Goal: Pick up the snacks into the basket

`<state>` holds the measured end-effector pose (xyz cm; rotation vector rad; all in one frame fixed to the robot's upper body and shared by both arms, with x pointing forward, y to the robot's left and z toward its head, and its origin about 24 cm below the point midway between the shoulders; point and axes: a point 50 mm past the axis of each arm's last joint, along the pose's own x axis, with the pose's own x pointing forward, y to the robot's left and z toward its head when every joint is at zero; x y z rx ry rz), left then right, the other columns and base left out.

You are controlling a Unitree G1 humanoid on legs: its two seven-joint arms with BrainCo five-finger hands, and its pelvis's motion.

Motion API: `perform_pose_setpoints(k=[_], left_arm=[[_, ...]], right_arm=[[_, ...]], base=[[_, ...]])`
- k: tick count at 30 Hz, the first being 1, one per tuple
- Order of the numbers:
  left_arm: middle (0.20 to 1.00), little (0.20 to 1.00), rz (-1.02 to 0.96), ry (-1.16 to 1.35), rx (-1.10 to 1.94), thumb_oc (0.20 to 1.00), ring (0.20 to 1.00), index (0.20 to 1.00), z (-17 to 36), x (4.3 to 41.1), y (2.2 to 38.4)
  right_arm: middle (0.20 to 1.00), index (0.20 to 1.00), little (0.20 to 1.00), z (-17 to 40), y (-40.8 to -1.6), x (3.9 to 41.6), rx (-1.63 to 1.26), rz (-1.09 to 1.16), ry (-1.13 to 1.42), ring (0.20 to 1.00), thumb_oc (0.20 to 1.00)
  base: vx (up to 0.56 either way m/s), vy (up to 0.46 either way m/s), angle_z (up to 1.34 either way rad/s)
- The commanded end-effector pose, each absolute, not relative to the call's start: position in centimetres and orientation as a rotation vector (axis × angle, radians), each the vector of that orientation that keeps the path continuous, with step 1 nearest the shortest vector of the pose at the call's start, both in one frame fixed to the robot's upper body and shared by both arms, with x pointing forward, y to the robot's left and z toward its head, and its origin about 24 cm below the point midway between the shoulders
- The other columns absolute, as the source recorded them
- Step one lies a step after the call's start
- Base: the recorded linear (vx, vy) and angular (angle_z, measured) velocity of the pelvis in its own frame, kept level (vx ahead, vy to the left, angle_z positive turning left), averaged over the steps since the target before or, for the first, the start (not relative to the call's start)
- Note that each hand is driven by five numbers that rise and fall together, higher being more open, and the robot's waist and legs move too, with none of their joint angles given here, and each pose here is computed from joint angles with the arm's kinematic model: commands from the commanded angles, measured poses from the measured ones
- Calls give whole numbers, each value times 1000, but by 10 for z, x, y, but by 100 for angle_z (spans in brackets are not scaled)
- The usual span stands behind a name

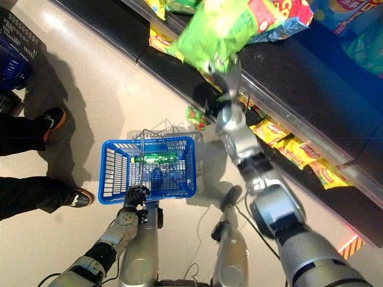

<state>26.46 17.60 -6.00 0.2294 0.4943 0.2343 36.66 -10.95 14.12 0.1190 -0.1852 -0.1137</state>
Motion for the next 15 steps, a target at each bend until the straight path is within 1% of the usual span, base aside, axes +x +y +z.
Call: perform_pose_setpoints(k=[1,3,8,11,15], left_arm=[[200,200,226,489,217,200,200,200,-67,250,167],[200,200,239,496,212,200,200,200,-68,247,170],[200,200,276,498,216,200,200,200,-69,244,183],[200,200,300,493,212,200,200,200,-67,242,192],[200,200,332,485,202,200,200,200,-66,240,203]], right_arm=[[200,200,200,154,-121,359,145,-114,-289,200,200],[200,200,200,131,-130,343,140,-112,-255,200,200],[200,200,200,98,-159,311,104,-107,-207,200,200],[200,200,200,87,-171,291,82,-82,-194,200,200],[200,200,200,79,-180,270,50,6,-180,200,200]], base=[[0,0,0],[0,0,0],[-3,-13,-5],[3,-28,-6],[5,-37,-3]])
